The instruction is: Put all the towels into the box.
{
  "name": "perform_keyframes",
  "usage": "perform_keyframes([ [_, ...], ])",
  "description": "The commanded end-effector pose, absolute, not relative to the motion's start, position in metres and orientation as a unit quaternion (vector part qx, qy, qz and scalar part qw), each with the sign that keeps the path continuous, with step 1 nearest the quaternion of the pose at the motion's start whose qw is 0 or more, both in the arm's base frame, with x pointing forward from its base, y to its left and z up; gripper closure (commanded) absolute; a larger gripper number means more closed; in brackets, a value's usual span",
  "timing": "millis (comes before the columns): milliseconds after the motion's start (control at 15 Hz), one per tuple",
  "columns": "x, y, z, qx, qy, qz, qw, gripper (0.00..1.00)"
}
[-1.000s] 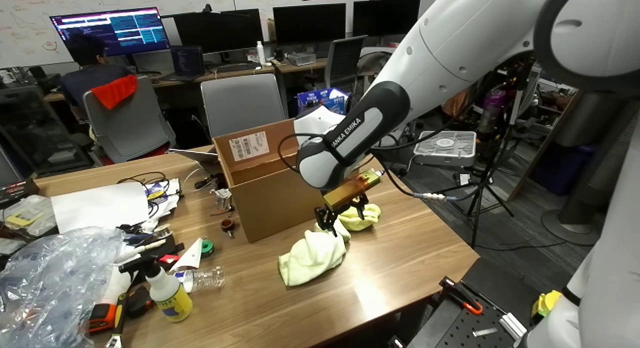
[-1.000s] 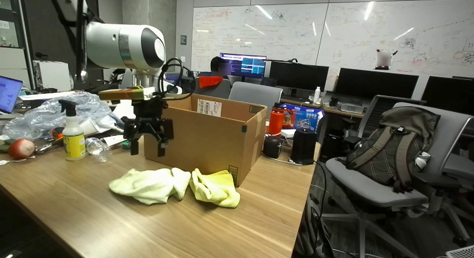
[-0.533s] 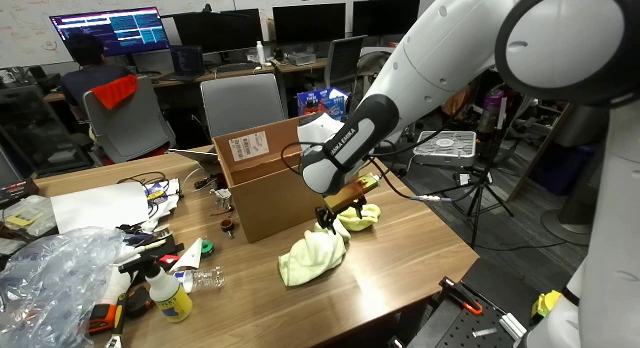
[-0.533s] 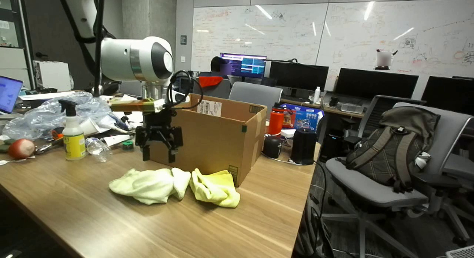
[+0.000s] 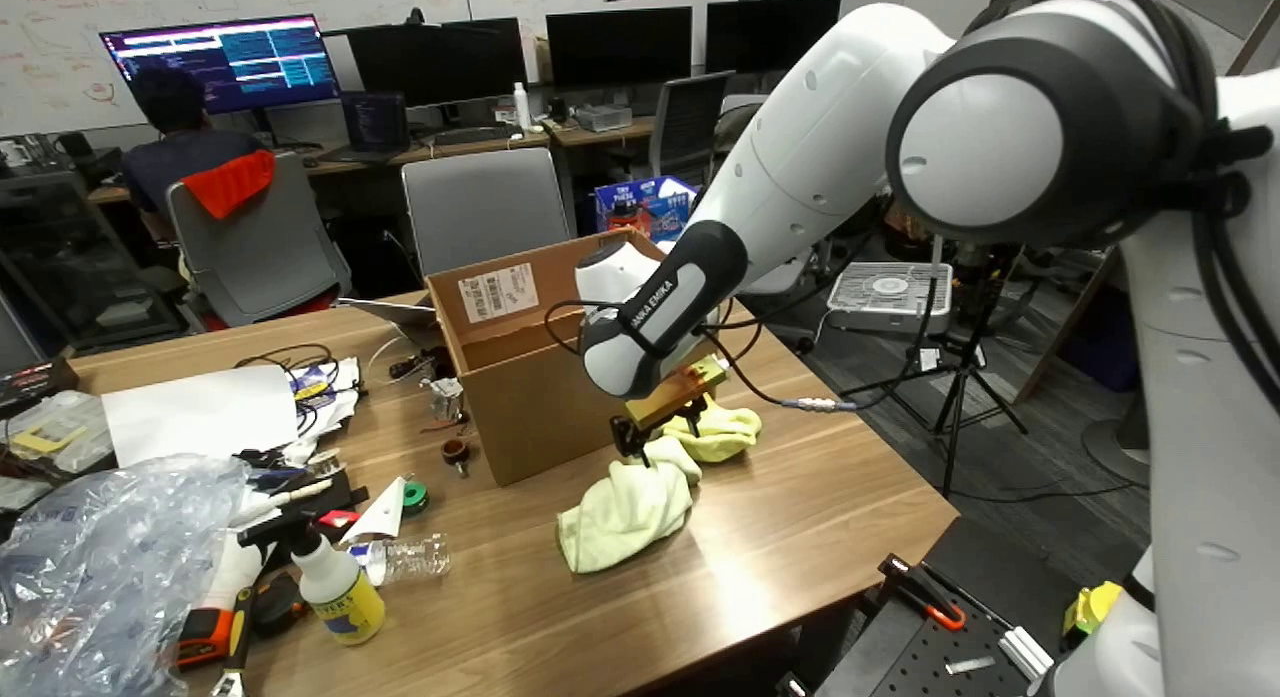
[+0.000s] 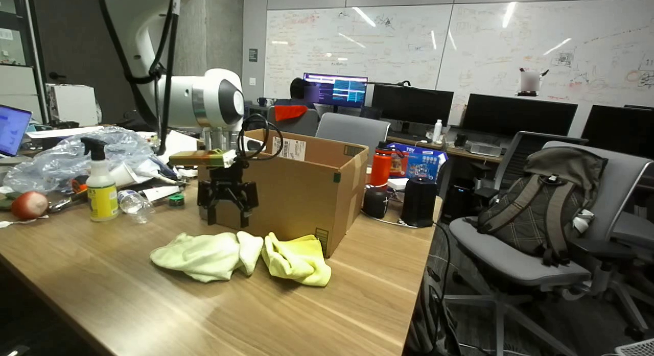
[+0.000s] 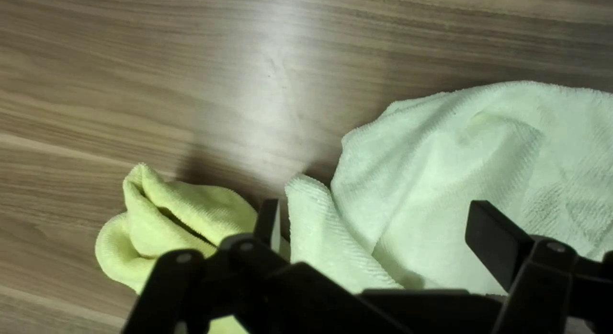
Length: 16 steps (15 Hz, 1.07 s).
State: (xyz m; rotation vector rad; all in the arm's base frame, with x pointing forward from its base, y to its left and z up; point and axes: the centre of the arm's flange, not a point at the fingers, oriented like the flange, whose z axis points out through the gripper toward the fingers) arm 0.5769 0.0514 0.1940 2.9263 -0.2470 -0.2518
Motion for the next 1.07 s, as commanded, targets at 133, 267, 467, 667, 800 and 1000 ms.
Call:
perform_keyframes([
  [133, 0.611, 0.052, 0.173, 0.989, -0.079, -0.071, 0.106, 0.0],
  [267, 0.617, 0.049, 0.162, 0.989, -0.08, -0.068, 0.109, 0.0],
  [467, 0.622, 0.045, 0.147, 0.989, -0.083, -0.064, 0.105, 0.0],
  [667, 0.623, 0.043, 0.134, 0.989, -0.084, -0.063, 0.102, 0.0],
  [800, 0.623, 0.042, 0.128, 0.989, -0.085, -0.064, 0.101, 0.0],
  [1000, 0.62, 0.039, 0.121, 0.989, -0.089, -0.064, 0.1, 0.0],
])
